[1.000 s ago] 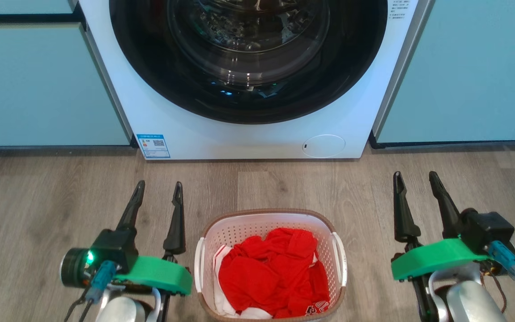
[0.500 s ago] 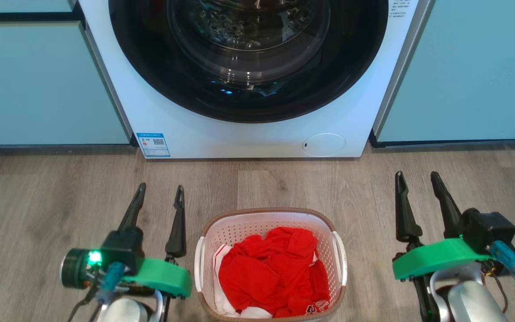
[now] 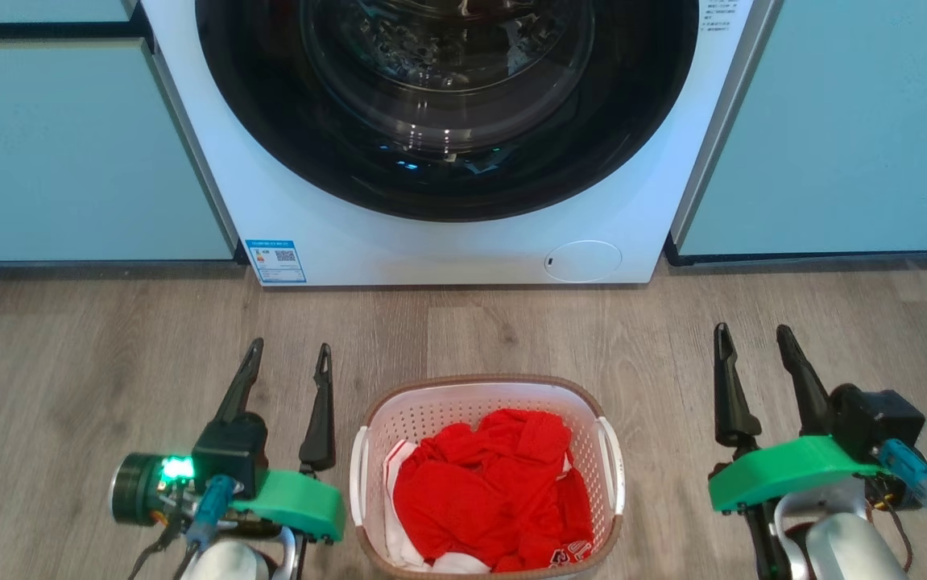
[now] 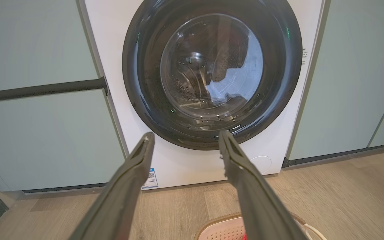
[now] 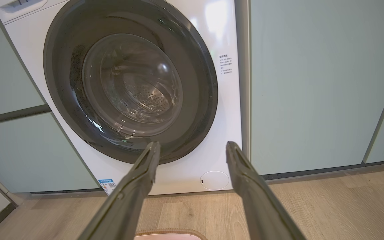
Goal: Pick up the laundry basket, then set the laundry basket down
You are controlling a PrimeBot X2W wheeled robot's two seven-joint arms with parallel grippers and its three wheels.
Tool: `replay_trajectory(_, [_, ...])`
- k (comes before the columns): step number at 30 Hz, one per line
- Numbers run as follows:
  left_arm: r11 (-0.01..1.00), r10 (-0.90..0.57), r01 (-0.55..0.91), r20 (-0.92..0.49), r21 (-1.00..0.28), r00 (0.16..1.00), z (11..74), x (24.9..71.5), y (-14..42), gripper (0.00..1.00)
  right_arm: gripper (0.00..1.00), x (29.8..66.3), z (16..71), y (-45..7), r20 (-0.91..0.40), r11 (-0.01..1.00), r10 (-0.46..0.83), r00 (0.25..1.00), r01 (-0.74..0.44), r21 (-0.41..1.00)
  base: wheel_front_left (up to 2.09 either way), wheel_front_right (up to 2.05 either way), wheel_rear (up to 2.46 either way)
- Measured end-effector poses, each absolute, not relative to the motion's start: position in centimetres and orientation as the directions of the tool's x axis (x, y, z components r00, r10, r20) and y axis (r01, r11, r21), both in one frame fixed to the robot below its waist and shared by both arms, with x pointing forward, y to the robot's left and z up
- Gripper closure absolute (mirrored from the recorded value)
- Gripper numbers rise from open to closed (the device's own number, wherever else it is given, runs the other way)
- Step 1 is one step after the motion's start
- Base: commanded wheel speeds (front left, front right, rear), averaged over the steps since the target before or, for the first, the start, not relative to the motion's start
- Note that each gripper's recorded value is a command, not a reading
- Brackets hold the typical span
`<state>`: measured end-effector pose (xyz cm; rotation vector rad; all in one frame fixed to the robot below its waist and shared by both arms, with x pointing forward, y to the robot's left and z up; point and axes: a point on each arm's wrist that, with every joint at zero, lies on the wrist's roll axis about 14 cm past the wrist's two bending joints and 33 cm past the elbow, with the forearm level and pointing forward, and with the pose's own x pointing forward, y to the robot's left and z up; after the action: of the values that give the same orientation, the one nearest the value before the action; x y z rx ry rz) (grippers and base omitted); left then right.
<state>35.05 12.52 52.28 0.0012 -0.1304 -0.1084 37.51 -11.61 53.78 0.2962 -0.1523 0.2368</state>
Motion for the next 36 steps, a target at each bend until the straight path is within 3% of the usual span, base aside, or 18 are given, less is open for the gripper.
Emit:
replay_trajectory(14, [0.991, -0.1, 0.109, 0.108, -0.078, 0.989, 51.7, 35.2, 12.6, 0.0, 0.0, 37.4, 52.9, -11.9, 0.157, 0.932, 0.2, 0.967, -0.237, 0.273, 0.0, 0.0, 0.0])
replay_trajectory(15, [0.991, -0.101, 0.109, 0.095, -0.077, 0.99, 51.3, 35.2, 12.6, 1.0, 1.0, 37.4, 52.5, -11.9, 0.142, 0.933, 0.2, 0.969, -0.233, 0.275, 0.0, 0.0, 0.0])
replay_trajectory(21, [0.991, -0.09, 0.084, -0.048, -0.102, 0.995, 46.9, 33.2, 12.9, 1.0, 1.0, 35.8, 48.3, -12.4, 0.011, 0.934, 0.189, 0.982, -0.183, 0.307, 0.0, 0.0, 0.0])
replay_trajectory(36, [0.963, -0.07, 0.045, -0.086, -0.266, 0.994, 46.4, 33.5, 13.4, 1.0, 1.0, 36.0, 48.1, -13.3, -0.009, 0.888, 0.146, 0.989, -0.127, 0.443, 0.0, 0.0, 0.0])
